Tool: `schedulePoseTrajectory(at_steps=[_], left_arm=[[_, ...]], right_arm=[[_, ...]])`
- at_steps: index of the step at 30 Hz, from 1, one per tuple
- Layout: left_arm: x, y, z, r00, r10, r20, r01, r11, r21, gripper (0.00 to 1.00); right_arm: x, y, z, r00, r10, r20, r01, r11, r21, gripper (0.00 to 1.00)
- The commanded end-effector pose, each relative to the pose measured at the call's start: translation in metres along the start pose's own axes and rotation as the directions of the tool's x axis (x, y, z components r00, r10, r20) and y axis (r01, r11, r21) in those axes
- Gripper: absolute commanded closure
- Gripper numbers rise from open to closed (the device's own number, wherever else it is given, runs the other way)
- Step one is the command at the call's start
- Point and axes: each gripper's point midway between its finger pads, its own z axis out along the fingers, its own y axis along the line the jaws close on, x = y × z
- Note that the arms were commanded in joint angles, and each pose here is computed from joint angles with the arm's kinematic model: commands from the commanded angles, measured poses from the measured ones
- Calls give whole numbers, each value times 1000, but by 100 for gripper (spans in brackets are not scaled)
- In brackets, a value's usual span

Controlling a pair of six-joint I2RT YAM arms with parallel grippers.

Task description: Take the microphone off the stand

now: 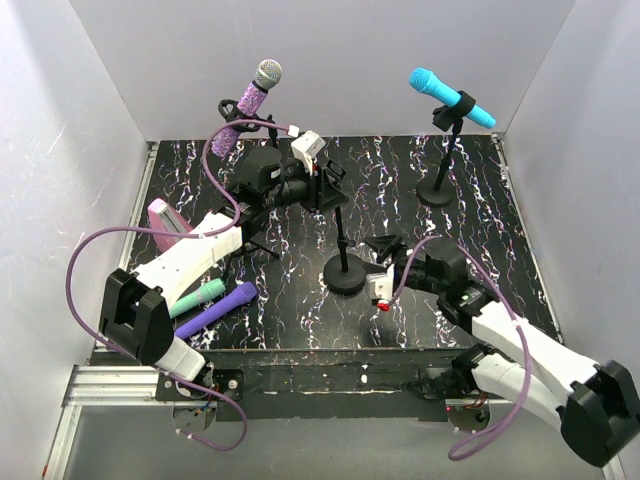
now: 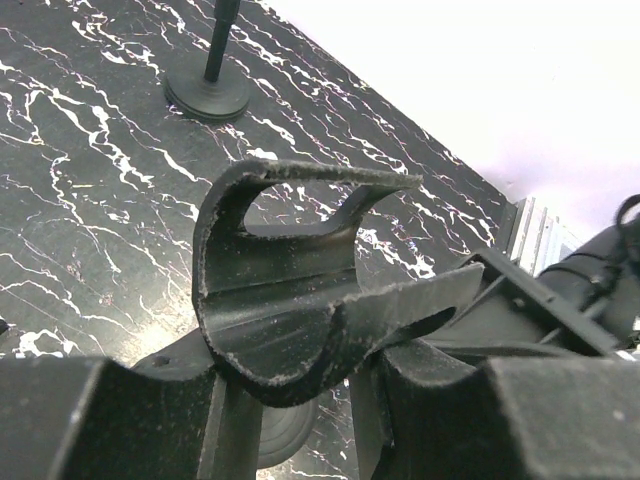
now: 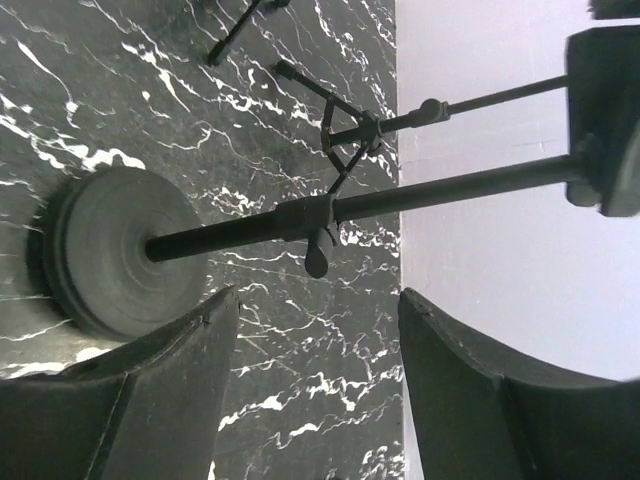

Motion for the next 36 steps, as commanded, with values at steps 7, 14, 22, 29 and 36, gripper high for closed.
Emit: schedulePoseTrajectory(at_steps=[7, 14, 22, 29, 36], left_arm=[[16, -3, -2, 997, -38, -68, 40, 999, 23, 100], [15, -5, -1, 997, -24, -74, 27, 999, 38, 100], [12, -7, -2, 998, 3, -70, 1, 999, 48, 100], [16, -6, -4, 997, 3, -72, 0, 999, 40, 100], [14, -5, -3, 998, 7, -67, -5, 999, 37, 100]], right_arm=[[-2, -2, -29, 433, 865, -253, -894, 448, 4, 31], [-7, -25, -1, -178, 947, -268, -975, -207, -83, 31], [1, -29, 21, -292, 903, -316, -929, -346, -133, 34], [7, -27, 33, -330, 883, -334, -904, -398, -158, 51], [15, -23, 38, -333, 882, -333, -910, -393, -132, 55]])
